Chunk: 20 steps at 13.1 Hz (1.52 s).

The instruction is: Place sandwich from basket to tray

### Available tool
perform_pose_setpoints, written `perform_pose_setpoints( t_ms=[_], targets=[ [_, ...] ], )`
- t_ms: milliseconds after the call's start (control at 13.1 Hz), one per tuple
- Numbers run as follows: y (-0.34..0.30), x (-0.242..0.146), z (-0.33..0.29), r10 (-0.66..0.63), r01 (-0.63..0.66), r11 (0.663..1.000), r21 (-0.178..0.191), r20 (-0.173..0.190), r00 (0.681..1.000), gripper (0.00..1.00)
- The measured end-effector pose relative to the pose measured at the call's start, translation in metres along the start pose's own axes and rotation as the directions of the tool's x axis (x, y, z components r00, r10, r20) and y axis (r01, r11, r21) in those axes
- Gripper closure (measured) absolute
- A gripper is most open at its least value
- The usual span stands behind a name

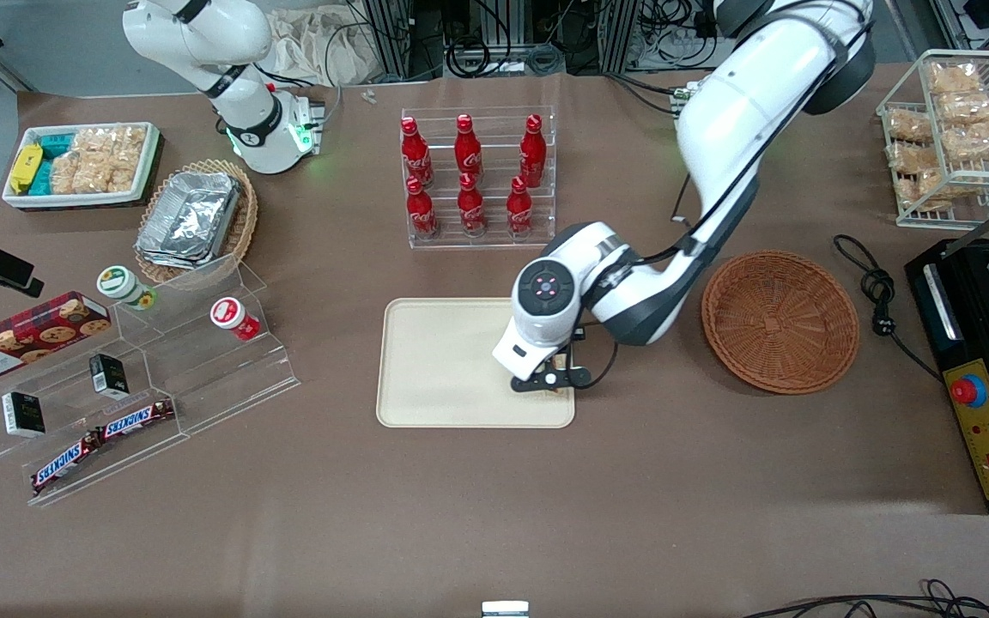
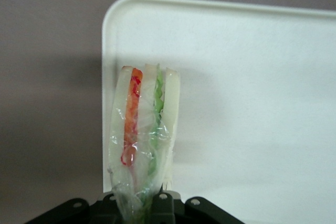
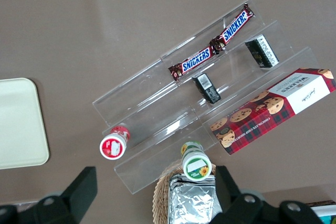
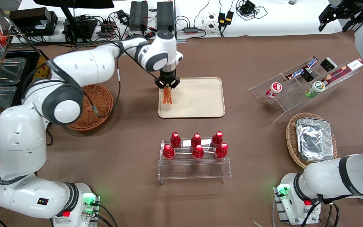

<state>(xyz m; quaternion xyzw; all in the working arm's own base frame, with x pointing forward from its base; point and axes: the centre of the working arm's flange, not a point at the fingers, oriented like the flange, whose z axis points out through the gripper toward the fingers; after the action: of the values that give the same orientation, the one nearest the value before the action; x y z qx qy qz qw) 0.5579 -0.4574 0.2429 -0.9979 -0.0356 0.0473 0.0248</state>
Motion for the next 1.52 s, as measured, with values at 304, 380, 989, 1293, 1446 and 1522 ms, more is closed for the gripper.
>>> perform_pose_setpoints(
  t_ms=[304, 380, 989, 1293, 1446, 1522],
  targets=[
    [-0.006, 0.008, 0.016, -0.009, 0.009, 1.0, 0.01, 0.014, 1.0, 0.82],
    [-0.006, 0.009, 0.014, -0.01, 0.01, 1.0, 0.008, 0.012, 1.0, 0.77],
    [-0.049, 0.055, -0.087, -0.11, 0.106, 0.993, -0.048, -0.1, 0.989, 0.0],
    [-0.162, 0.069, -0.22, -0.256, 0.262, 0.965, 0.017, -0.159, 0.953, 0.0],
    [-0.201, 0.065, -0.255, -0.281, 0.284, 0.959, 0.0, -0.147, 0.948, 0.0],
    [-0.219, 0.062, -0.264, -0.255, 0.256, 0.967, -0.005, -0.129, 0.958, 0.0]
  ],
)
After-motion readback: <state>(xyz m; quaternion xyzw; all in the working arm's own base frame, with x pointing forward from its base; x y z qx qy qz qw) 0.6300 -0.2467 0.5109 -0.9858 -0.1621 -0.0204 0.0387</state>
